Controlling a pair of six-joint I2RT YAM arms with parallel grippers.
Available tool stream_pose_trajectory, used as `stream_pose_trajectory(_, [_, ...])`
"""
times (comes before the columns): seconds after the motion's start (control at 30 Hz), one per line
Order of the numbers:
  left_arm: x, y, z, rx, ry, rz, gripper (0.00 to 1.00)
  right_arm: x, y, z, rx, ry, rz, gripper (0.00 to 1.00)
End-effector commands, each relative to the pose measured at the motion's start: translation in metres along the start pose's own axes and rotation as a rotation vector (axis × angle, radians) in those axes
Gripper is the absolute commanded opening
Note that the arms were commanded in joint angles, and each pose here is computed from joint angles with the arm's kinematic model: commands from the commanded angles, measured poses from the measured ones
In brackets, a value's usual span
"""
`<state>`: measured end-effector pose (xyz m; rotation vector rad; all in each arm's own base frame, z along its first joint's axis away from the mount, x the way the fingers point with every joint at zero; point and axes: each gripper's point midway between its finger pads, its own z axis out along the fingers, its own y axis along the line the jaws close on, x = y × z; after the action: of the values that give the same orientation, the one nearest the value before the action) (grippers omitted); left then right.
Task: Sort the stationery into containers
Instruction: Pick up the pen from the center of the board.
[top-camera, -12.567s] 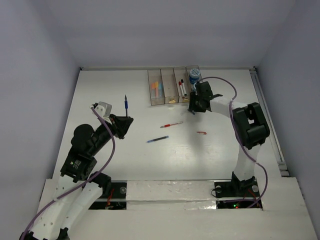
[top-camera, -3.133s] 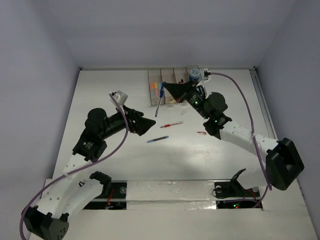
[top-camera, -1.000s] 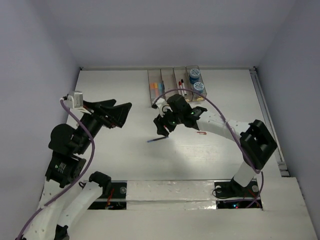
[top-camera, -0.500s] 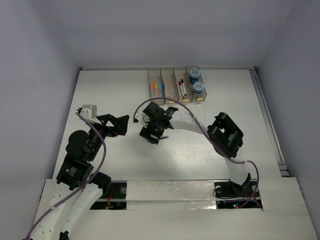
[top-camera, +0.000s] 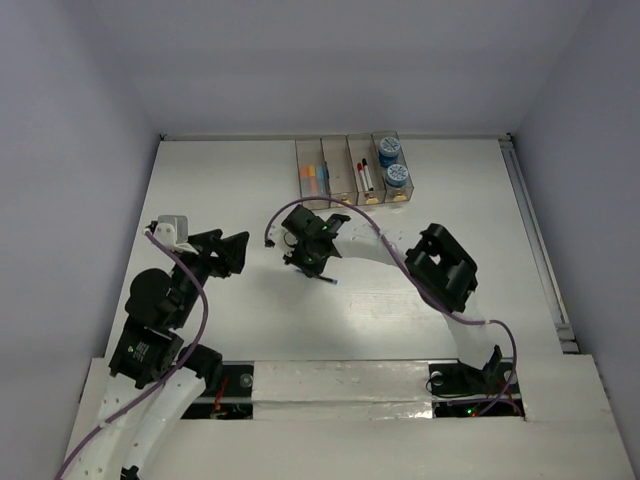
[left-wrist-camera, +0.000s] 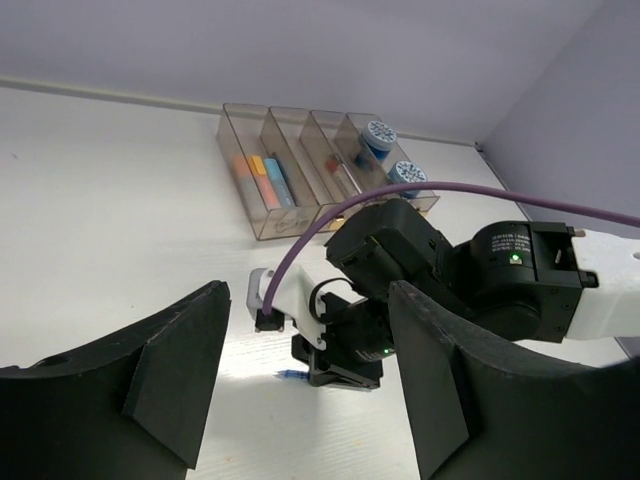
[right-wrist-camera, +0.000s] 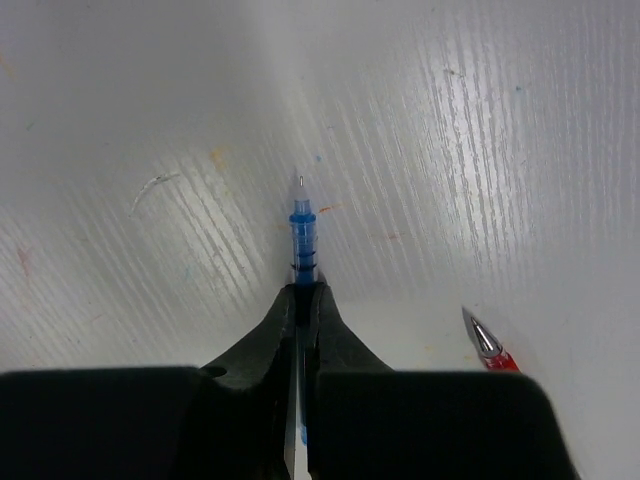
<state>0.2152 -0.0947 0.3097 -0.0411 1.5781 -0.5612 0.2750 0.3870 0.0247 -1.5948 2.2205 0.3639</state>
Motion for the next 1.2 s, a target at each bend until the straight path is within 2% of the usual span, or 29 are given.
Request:
stream_pose_trajectory(0.0, [-0.002,-0.011,0.005,0.059,-0.004,0.003,0.61,0.013,0.013,0.022,-0.047,0.017,0.024,0.00])
stream_pose_trajectory(0.13, [0.009,-0.022,0.011,0.121,0.047,-0.020,0.58,-0.026,0.002,0.000,0.032,-0.153,0.094,0.00])
stream_pose_trajectory(0.17, [0.013,-0.029,0.011,0.157,0.064,-0.025,0.58,-0.057,-0.004,-0.024,0.062,-0.277,0.103,0.00])
stream_pose_trajectory(0.23, [0.016,-0.034,0.012,0.180,0.077,-0.058,0.57,-0.076,-0.007,-0.049,0.091,-0.383,0.202,0.00])
stream_pose_trajectory(0.27, [0.020,-0.036,0.011,0.199,0.090,-0.070,0.57,-0.106,-0.010,-0.087,0.112,-0.530,0.227,0.00])
stream_pose_trajectory(0.3, [0.022,-0.038,0.011,0.208,0.094,-0.080,0.56,-0.104,-0.008,-0.095,0.105,-0.571,0.341,0.00])
stream_pose_trajectory(0.33, [0.022,-0.039,0.011,0.210,0.096,-0.092,0.55,-0.112,-0.005,-0.110,0.092,-0.640,0.380,0.00])
stream_pose_trajectory(0.37, [0.025,-0.039,0.011,0.212,0.103,-0.097,0.54,-0.118,-0.002,-0.125,0.075,-0.707,0.408,0.00])
stream_pose_trajectory(0.4, [0.027,-0.039,0.011,0.215,0.108,-0.103,0.52,-0.144,0.003,-0.170,0.027,-0.882,0.445,0.00])
stream_pose_trajectory(0.43, [0.029,-0.040,0.012,0.219,0.114,-0.111,0.48,-0.135,0.009,-0.169,-0.002,-0.902,0.472,0.00])
stream_pose_trajectory(0.5, [0.037,-0.041,0.013,0.232,0.145,-0.115,0.43,-0.145,0.012,-0.208,-0.031,-1.041,0.494,0.00])
stream_pose_trajectory(0.57, [0.045,-0.042,0.014,0.241,0.175,-0.122,0.40,-0.145,0.015,-0.220,-0.052,-1.077,0.527,0.00])
stream_pose_trajectory(0.7, [0.050,-0.046,0.014,0.270,0.192,-0.130,0.40,-0.156,0.026,-0.259,-0.151,-1.232,0.553,0.00])
stream_pose_trajectory(0.83, [0.050,-0.056,0.013,0.331,0.196,-0.138,0.44,-0.162,0.039,-0.282,-0.272,-1.335,0.565,0.00])
stream_pose_trajectory(1.17, [0.058,-0.058,0.014,0.359,0.230,-0.147,0.41,-0.174,0.067,-0.283,-0.477,-1.359,0.528,0.00])
